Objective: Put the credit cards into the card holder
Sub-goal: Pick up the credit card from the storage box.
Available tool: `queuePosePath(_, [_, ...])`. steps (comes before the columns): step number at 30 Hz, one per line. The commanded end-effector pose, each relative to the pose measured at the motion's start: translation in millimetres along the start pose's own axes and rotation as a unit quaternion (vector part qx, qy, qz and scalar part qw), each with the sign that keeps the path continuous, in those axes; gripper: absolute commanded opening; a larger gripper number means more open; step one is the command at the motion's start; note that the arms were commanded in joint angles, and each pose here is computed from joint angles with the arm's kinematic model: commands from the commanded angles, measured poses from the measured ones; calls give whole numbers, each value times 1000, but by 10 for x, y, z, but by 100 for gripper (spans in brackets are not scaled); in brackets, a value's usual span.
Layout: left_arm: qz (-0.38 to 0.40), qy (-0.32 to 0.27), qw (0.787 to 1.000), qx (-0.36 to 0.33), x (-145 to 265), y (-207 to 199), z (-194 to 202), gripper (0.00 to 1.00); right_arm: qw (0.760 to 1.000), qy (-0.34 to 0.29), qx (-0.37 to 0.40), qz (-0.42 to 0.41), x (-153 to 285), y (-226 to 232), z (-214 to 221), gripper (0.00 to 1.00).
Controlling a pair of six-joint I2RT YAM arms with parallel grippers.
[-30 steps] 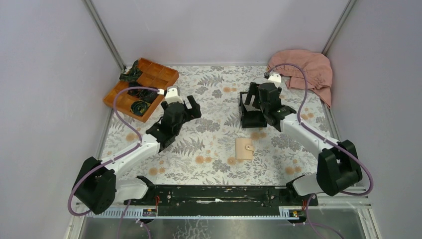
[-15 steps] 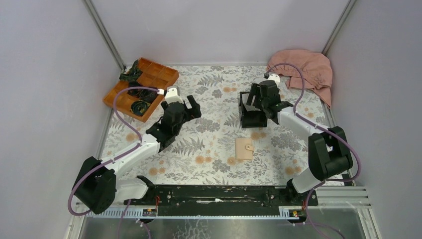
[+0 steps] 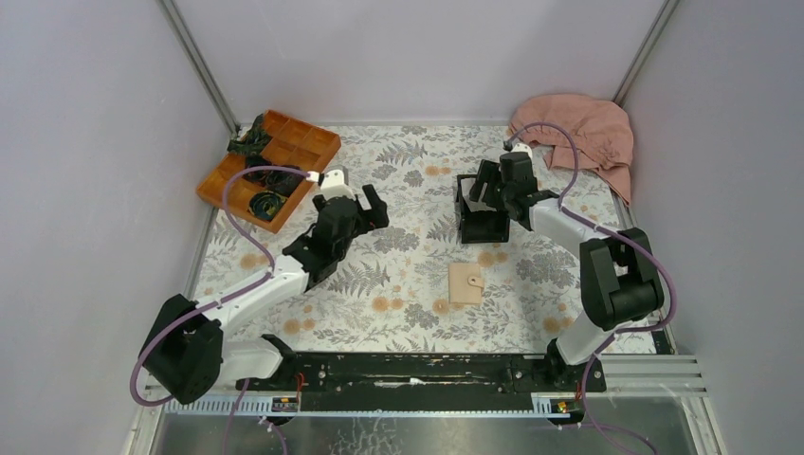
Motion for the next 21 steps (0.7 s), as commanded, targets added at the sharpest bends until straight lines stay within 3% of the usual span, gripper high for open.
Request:
queuePosePath(1, [13,-14,1000,3,49,-78,-27,100,999,-32,-7,-40,47,175,-262,77])
queuePosePath(14, [29,-4,999,-17,191,-190,112,100,999,3,-34,-42,-219,84,-203,77])
queuePosePath(21, [25,-1,999,-29,176,-242,157,100,997,8,-41,-70,-168,110,-226,64])
Point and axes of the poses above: each gripper's point midway between its finger pads, its own x axis back along the fingers, its own y axis along the line the jaws close on, z = x × y, the point moved 8 cm from there along x, back along the fingers, and after that the axes turned 8 degrees about -x, right-handed, at the moved point
